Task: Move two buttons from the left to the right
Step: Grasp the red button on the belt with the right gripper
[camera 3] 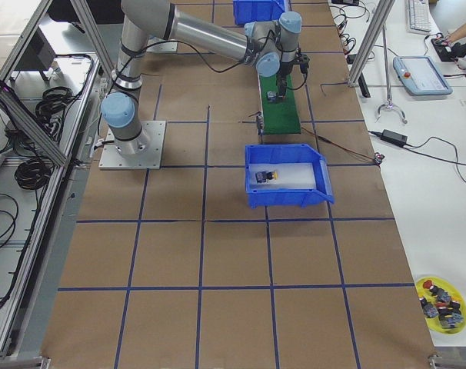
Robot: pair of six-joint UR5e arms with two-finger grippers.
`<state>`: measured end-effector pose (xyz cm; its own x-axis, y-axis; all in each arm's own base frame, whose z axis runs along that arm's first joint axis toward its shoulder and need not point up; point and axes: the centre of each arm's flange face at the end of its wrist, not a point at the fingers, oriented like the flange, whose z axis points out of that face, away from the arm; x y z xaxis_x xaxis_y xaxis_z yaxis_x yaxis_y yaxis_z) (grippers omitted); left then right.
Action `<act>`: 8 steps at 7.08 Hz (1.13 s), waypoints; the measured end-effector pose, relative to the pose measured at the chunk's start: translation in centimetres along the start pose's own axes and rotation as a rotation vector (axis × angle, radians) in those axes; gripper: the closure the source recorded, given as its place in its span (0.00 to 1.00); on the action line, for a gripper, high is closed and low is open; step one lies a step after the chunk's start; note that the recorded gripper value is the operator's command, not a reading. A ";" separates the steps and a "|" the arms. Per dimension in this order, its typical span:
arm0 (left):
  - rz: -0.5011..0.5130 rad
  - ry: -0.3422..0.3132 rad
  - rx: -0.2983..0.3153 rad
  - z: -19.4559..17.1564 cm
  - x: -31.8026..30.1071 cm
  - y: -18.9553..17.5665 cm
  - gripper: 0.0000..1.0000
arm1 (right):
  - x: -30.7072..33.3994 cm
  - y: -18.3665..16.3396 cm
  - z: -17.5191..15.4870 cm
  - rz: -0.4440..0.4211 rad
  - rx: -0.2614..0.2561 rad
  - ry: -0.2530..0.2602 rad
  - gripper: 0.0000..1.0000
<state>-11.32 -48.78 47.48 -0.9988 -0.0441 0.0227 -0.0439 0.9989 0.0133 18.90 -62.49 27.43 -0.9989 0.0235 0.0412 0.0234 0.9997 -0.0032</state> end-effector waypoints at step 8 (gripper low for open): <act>0.000 0.001 0.001 0.0 0.0 0.0 0.00 | 3.2 -1.2 -0.9 0.012 -0.004 0.016 0.97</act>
<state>-11.33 -48.80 47.53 -0.9987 -0.0441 0.0240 -0.0438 0.9990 0.0124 15.67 -63.58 28.45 -0.9977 0.0355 0.0574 0.0355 0.9994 0.0001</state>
